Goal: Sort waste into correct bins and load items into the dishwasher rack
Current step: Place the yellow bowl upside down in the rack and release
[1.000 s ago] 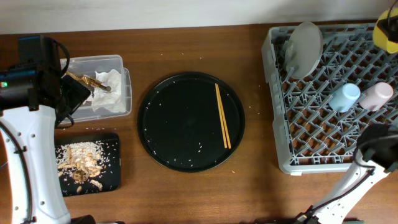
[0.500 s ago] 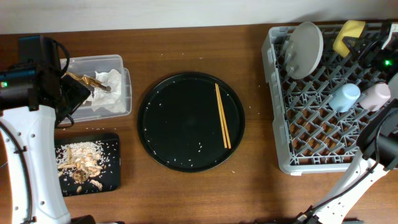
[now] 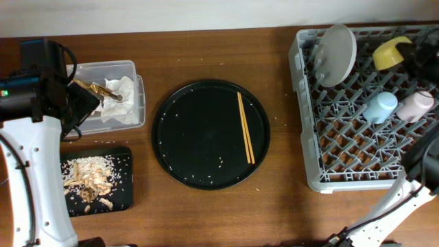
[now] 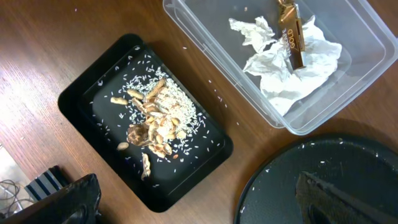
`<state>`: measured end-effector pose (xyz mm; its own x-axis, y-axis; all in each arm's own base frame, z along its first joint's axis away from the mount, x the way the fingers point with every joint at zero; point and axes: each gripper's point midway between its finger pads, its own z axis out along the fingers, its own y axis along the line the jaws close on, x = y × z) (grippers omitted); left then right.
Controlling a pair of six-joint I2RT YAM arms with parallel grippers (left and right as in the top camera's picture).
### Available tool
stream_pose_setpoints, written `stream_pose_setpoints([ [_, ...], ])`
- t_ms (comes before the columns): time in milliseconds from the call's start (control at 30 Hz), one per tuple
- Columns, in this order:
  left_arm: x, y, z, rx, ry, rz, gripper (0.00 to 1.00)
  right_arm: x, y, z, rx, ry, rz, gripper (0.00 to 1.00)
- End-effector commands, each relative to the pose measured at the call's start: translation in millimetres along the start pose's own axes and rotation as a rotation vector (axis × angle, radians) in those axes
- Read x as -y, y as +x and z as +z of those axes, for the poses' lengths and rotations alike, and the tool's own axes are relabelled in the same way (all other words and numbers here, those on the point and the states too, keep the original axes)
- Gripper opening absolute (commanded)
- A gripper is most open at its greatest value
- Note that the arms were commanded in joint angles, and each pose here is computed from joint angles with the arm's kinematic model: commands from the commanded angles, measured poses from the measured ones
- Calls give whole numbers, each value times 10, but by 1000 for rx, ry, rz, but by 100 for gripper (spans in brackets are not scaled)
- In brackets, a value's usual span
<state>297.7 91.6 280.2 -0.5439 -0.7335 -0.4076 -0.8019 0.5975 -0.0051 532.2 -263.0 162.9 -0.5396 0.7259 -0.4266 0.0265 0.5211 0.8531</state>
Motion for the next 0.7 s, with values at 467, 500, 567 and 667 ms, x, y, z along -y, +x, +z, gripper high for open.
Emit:
stream_pose_setpoints([
  [467,-1,-21,-25,9,4,-12,99,-197,26,190,154,918,-344,4],
  [500,-2,-21,-25,10,4,-12,99,-3,96,340,131,926,-340,4],
  [567,-1,-21,-25,9,4,-13,100,242,132,388,122,971,-332,4],
  [667,-1,-21,-25,9,4,-12,99,364,65,193,162,1103,-337,4],
])
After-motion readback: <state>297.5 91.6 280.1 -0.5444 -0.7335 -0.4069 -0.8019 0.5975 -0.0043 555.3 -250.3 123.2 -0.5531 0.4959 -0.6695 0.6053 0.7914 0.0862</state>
